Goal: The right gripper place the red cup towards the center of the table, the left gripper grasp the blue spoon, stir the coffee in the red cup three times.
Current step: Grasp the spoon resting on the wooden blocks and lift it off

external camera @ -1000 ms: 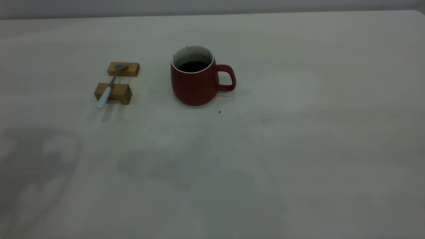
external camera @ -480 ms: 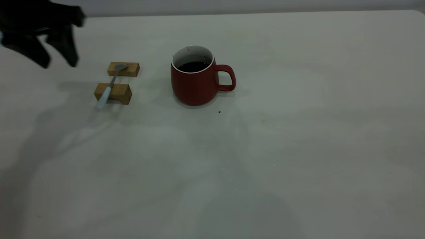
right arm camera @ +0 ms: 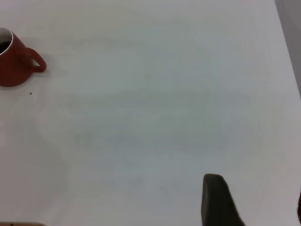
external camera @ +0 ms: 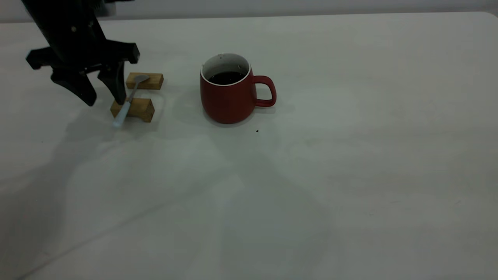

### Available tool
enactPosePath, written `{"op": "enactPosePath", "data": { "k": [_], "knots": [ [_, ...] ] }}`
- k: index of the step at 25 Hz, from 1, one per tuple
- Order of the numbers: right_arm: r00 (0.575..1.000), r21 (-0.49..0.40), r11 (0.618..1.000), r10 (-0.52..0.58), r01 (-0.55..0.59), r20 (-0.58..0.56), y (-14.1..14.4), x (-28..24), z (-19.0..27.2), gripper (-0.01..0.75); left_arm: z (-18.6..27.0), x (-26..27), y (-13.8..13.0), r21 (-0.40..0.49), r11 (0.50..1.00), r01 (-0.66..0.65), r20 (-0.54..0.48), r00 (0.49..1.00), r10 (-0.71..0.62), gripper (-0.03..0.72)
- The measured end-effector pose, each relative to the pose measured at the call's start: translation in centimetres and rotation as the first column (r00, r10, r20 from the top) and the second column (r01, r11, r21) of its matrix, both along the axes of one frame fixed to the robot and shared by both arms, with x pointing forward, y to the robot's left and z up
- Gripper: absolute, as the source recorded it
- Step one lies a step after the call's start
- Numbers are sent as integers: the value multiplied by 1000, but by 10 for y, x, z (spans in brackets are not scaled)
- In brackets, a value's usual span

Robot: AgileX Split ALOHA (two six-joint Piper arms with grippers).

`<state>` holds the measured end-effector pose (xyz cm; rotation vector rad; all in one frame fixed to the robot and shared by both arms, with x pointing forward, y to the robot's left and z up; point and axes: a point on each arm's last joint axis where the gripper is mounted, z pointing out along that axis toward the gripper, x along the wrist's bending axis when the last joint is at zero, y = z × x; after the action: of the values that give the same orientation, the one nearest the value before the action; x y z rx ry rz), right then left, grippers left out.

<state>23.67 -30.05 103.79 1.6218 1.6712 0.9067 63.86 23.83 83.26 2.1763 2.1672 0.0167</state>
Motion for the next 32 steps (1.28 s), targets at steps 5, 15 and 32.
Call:
{"op": "enactPosePath", "data": {
  "k": [5, 15, 32],
  "knots": [
    [1000, 0, 1000, 0, 0, 0, 0, 0, 0, 442, -20, 3, -1, 1, 1000, -6, -31, 1000, 6, 531],
    [1000, 0, 1000, 0, 0, 0, 0, 0, 0, 442, -50, 3, -1, 0, 1000, -15, -35, 999, 15, 512],
    [1000, 0, 1000, 0, 0, 0, 0, 0, 0, 442, 14, 27, -8, -50, 998, -39, 39, 998, 40, 127]
  ]
}}
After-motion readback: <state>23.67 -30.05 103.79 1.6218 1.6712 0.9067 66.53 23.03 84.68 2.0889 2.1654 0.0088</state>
